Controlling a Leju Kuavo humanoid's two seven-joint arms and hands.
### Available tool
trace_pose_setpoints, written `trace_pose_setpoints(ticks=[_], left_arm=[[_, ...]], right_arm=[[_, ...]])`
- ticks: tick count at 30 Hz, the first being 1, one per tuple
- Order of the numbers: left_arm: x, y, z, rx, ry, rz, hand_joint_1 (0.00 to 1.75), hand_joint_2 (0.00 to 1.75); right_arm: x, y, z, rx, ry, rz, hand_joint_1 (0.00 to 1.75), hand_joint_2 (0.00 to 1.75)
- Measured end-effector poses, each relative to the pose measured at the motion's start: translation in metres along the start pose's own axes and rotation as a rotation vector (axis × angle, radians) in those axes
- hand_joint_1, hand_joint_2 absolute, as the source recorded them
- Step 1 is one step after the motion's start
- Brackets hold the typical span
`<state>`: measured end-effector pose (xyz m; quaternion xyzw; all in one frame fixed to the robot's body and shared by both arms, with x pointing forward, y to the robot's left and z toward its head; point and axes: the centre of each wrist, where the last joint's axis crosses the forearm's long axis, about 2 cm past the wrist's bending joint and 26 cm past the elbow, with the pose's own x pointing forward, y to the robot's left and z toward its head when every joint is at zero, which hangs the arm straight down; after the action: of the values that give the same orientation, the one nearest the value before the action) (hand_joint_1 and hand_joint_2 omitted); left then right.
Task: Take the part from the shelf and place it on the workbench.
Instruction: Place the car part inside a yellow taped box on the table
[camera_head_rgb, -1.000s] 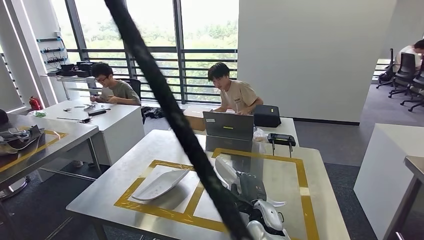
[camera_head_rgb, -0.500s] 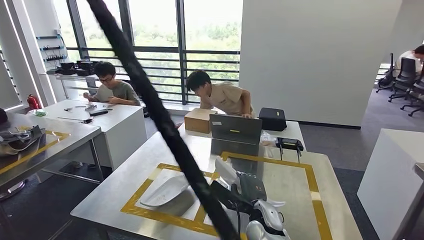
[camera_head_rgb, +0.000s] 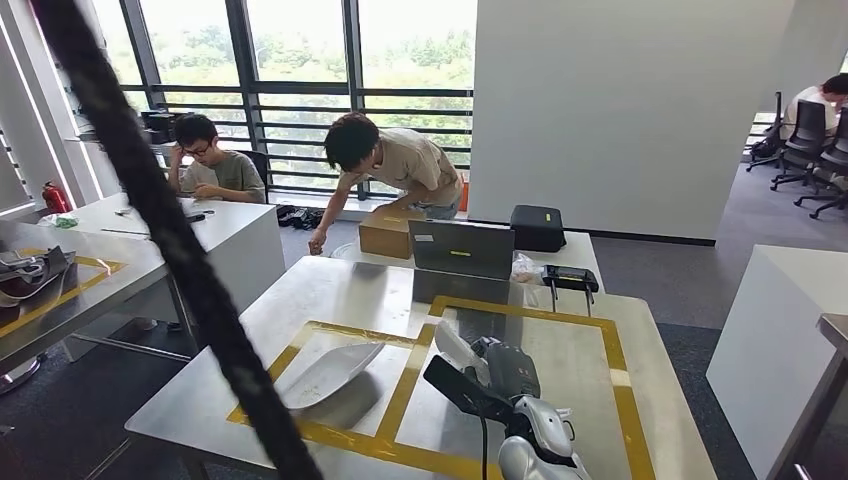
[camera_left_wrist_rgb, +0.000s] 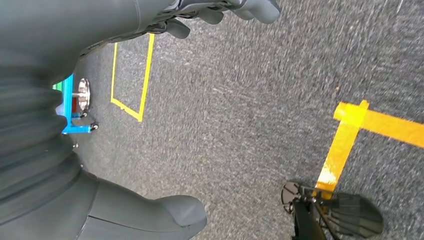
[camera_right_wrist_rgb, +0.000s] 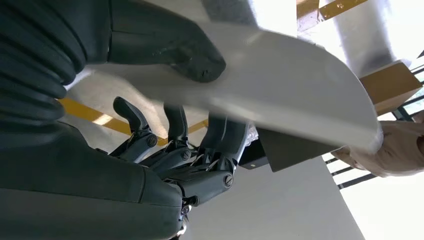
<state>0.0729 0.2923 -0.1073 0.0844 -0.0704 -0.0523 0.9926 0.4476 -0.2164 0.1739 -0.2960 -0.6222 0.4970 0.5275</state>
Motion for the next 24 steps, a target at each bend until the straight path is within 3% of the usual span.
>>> trace_pose_setpoints(ticks=[2,24], left_arm=[[0.0,-0.0004,0.0001,-0.001,0.005,0.001,0.0,0.0],[-0.0017,0.0,-0.0001,-0.017,0.002,0.021,0.0,0.0]], right_arm=[[0.0,0.0,0.0,0.0,0.002,0.0,0.0,0.0],[0.0013,0.0003,-0.0003,0.002,-0.022,0.008,0.0,0.0]])
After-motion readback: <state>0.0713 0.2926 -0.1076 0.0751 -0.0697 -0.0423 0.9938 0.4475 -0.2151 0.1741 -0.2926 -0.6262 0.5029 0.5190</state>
